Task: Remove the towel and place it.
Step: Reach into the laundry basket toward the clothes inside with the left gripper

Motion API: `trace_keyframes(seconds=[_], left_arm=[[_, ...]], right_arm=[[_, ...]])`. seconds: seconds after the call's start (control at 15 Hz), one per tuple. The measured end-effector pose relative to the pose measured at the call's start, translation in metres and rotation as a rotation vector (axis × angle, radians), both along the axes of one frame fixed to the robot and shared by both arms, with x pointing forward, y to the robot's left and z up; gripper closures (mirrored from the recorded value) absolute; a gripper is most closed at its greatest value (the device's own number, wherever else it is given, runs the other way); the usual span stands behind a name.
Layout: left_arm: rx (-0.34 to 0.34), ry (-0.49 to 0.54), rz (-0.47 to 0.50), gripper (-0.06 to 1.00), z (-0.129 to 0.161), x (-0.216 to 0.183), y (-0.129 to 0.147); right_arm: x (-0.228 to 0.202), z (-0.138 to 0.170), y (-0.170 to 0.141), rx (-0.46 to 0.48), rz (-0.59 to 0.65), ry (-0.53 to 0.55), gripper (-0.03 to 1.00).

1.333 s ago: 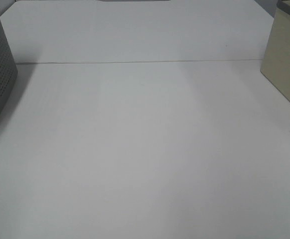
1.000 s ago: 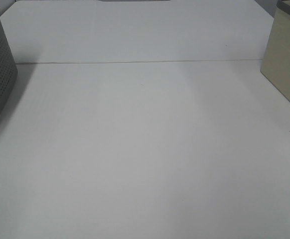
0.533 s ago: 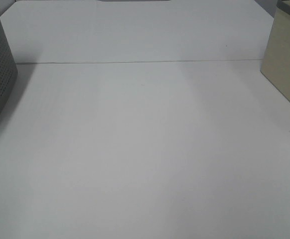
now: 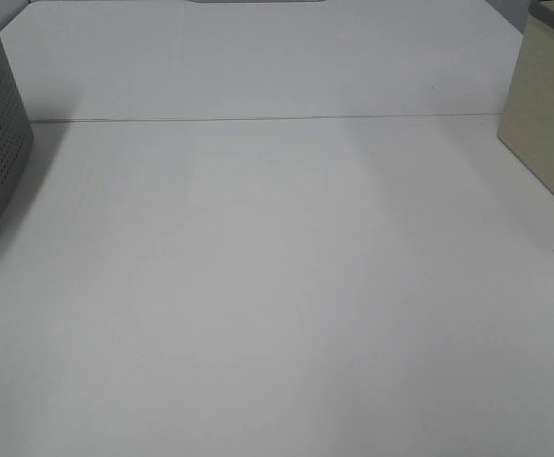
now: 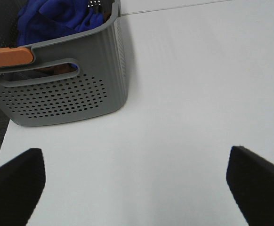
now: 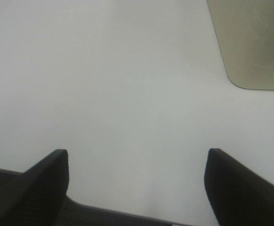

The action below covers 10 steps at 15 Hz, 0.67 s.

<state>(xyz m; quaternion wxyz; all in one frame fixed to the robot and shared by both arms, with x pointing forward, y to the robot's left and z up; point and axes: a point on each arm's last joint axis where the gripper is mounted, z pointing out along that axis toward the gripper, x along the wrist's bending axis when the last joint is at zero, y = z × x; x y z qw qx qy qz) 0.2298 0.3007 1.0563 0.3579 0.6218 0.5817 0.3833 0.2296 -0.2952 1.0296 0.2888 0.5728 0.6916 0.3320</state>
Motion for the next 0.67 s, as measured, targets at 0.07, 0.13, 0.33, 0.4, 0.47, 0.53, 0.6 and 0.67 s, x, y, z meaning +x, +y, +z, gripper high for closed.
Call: trace_keyframes(seconds=[0.07,0.13,0.33,0.4,0.47,0.53,0.6,0.67], left_arm=[[0.000,0.000,0.000,-0.05,0.0000,0.0000,0.0000],[0.000,0.000,0.000,-0.05,0.0000,0.0000,0.0000],[0.000,0.000,0.000,-0.05,0.0000,0.0000,0.0000],[0.000,0.000,0.000,-0.05,0.0000,0.0000,0.0000],[0.001,0.000,0.001,-0.05,0.0000,0.0000,0.0001],[0.001,0.000,0.001,-0.05,0.0000,0.0000,0.0001],[0.001,0.000,0.001,-0.05,0.0000,0.0000,0.0001],[0.001,0.000,0.001,-0.05,0.0000,0.0000,0.0001]], right_arm=[[0.0000,0.0000,0.0000,0.000,0.000,0.000,0.19],[0.0000,0.0000,0.0000,0.000,0.000,0.000,0.19],[0.0000,0.0000,0.0000,0.000,0.000,0.000,0.19],[0.0000,0.0000,0.0000,0.000,0.000,0.000,0.19],[0.0000,0.0000,0.0000,0.000,0.000,0.000,0.19],[0.0000,0.0000,0.0000,0.000,0.000,0.000,0.19],[0.0000,0.0000,0.0000,0.000,0.000,0.000,0.19],[0.0000,0.0000,0.0000,0.000,0.000,0.000,0.19]])
